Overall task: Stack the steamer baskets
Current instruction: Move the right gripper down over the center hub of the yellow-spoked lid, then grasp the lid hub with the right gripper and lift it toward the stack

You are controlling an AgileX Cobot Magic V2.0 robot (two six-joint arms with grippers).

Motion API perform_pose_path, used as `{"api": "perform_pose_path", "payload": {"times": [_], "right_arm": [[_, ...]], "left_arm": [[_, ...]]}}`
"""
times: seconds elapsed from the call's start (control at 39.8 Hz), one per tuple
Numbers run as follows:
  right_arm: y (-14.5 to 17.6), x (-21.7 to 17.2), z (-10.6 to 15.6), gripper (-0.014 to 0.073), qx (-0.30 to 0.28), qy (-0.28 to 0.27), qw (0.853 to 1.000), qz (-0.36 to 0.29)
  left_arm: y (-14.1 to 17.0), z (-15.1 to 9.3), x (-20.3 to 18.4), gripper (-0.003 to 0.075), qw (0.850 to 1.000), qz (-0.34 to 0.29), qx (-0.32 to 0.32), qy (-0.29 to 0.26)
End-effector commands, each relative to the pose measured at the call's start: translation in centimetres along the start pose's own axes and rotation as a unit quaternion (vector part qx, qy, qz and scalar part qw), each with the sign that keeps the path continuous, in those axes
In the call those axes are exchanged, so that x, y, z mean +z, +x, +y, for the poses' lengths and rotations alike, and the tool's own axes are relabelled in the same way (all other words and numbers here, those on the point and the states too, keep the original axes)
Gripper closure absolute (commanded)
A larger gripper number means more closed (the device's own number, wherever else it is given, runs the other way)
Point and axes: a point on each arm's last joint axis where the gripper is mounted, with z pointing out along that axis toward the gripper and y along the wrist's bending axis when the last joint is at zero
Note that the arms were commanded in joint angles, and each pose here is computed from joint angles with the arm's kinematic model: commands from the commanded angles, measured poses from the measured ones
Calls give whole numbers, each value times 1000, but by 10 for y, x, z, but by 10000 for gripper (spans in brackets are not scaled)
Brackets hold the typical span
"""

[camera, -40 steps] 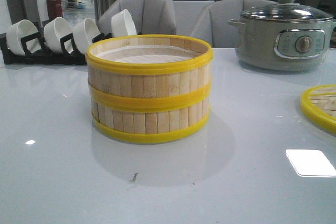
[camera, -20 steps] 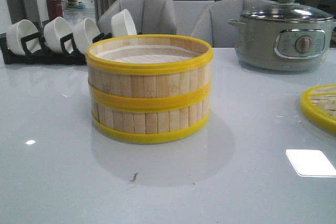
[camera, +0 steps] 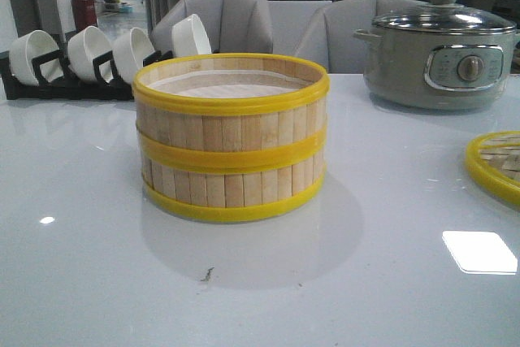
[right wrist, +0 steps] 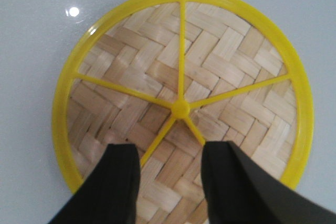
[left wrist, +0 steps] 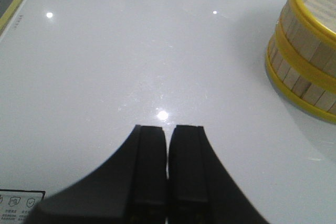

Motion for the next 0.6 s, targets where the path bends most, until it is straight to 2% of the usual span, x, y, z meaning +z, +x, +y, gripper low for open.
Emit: {"api": "perform_pose_path", "payload": {"times": [0.0, 0.23, 0.58], "right_arm": [[-22, -4, -2, 202, -5, 3, 999, -37], [-27, 29, -3, 202, -4, 5, 1000, 8], [-24, 43, -4, 202, -4, 7, 1000, 16]], "left_arm": [[-15, -1, -5, 636, 999, -50, -7, 8], [-15, -1, -5, 636, 999, -50, -7, 8], [-15, -1, -5, 636, 999, -50, -7, 8]]}}
